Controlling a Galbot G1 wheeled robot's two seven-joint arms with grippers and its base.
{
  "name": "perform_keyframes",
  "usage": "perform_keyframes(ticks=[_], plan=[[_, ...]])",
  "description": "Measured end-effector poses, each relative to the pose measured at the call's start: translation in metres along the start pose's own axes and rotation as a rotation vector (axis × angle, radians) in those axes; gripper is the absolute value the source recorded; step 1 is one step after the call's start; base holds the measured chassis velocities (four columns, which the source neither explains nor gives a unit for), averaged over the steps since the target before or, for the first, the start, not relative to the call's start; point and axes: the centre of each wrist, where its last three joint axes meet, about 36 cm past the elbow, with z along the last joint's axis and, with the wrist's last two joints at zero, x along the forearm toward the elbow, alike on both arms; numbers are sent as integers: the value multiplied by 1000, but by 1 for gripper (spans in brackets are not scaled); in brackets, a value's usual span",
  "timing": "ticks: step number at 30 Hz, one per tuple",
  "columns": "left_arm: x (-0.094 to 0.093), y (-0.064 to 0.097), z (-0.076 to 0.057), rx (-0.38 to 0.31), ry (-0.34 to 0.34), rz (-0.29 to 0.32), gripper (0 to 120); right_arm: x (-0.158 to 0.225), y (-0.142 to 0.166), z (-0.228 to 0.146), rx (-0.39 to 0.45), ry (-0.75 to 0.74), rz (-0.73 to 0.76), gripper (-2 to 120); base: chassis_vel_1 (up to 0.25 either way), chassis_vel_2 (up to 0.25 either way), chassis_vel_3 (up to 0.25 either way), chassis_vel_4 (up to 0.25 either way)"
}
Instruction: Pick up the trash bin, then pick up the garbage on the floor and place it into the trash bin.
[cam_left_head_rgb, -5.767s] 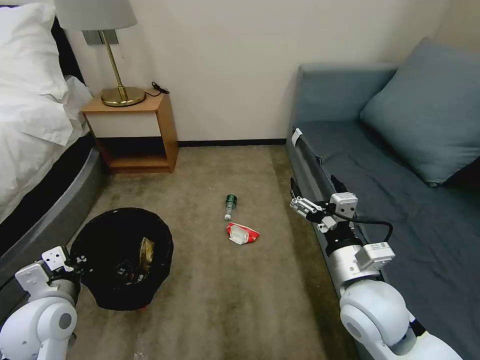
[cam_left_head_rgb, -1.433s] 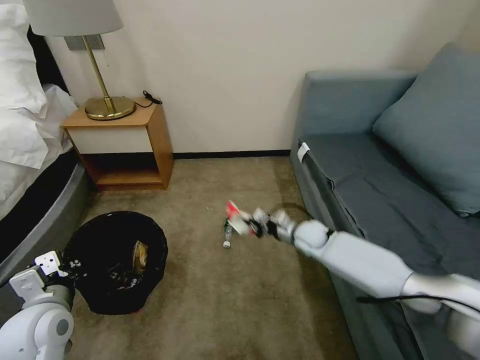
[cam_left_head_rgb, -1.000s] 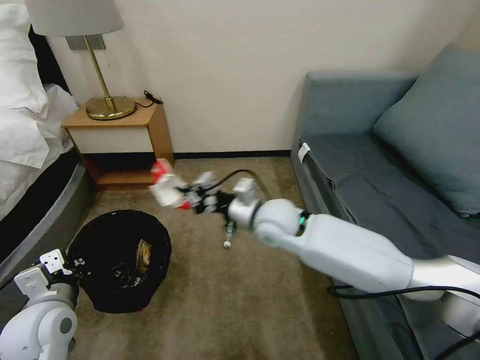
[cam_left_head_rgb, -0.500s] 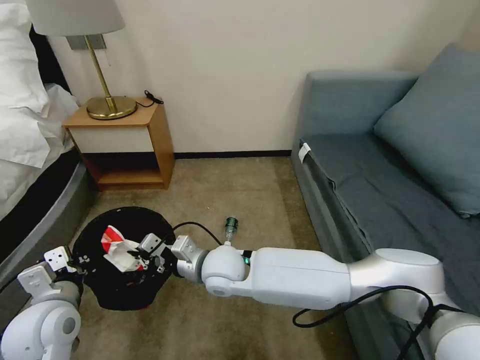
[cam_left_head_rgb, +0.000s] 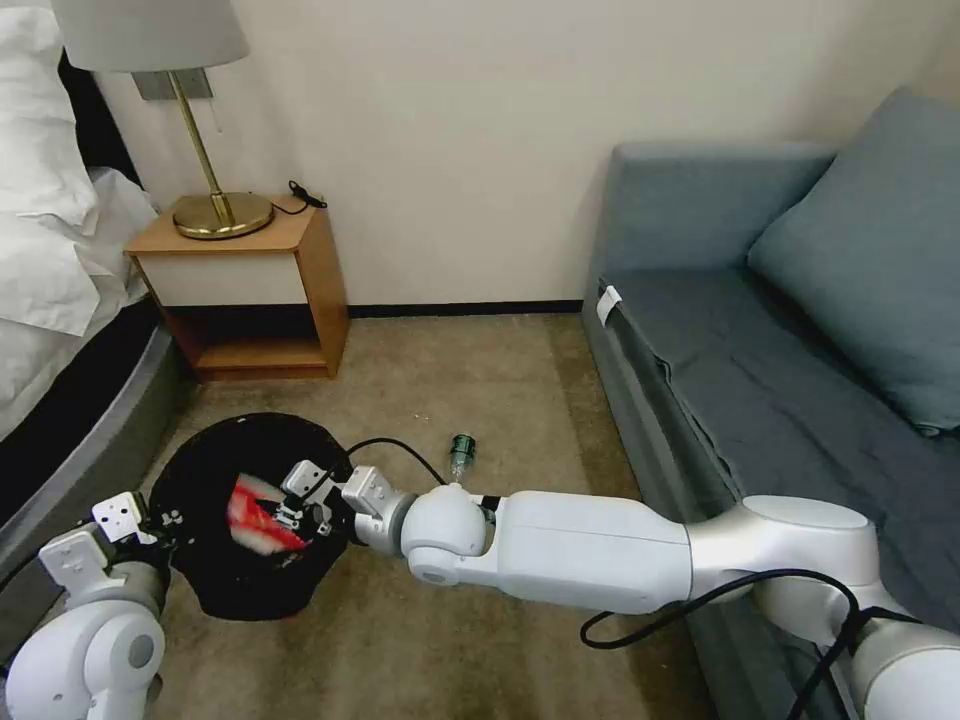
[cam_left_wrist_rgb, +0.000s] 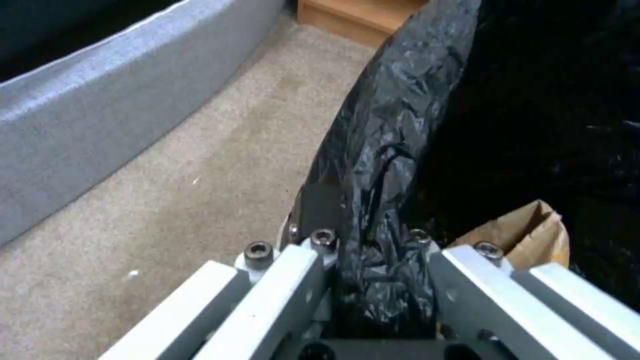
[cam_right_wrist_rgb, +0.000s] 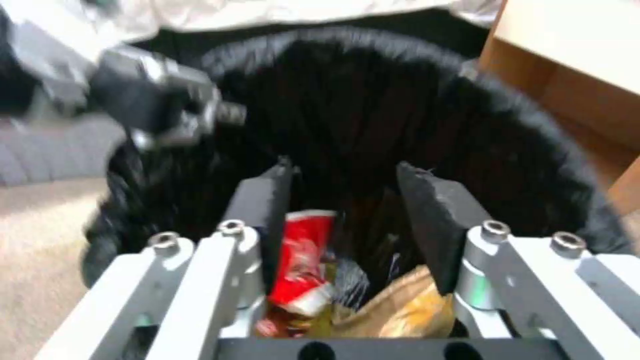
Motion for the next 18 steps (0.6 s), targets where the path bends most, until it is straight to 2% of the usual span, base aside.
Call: perform_keyframes(ticks=[1,2,4,6,8,10,12,13,14,17,18], plan=[[0,1,0,0,-1,-2,3,6,-2,-10,-14,-31,23,54,0,0,0,0],[0,1,0,0,-1,-2,3,6,-2,-10,-14,-31,23,54,0,0,0,0],[-1,4,-2,0,-4,-8,3,27,-18,-37,-37,-142,104,66,0,0,0,0],[-1,4,-3,1,-5,-9,3,35,-25,-45,-36,-173,129,67,0,0,0,0],[-2,6,-5,7,-11,-10,3,83,-55,-64,-21,-299,277,79,0,0,0,0],[-2,7,-6,8,-12,-11,3,96,-60,-65,-16,-318,317,82,0,0,0,0],[-2,8,-7,12,-16,-10,3,147,-65,-65,-20,-391,485,95,0,0,0,0],[-3,9,-7,14,-16,-13,3,158,-63,-61,-24,-398,527,98,0,0,0,0],[-3,9,-7,14,-16,-13,3,158,-63,-61,-24,-398,527,98,0,0,0,0],[-6,12,-6,19,-15,-28,3,198,-47,-36,-2,-414,683,100,0,0,0,0],[-6,12,-6,19,-15,-28,3,198,-47,-36,-2,-414,683,100,0,0,0,0]])
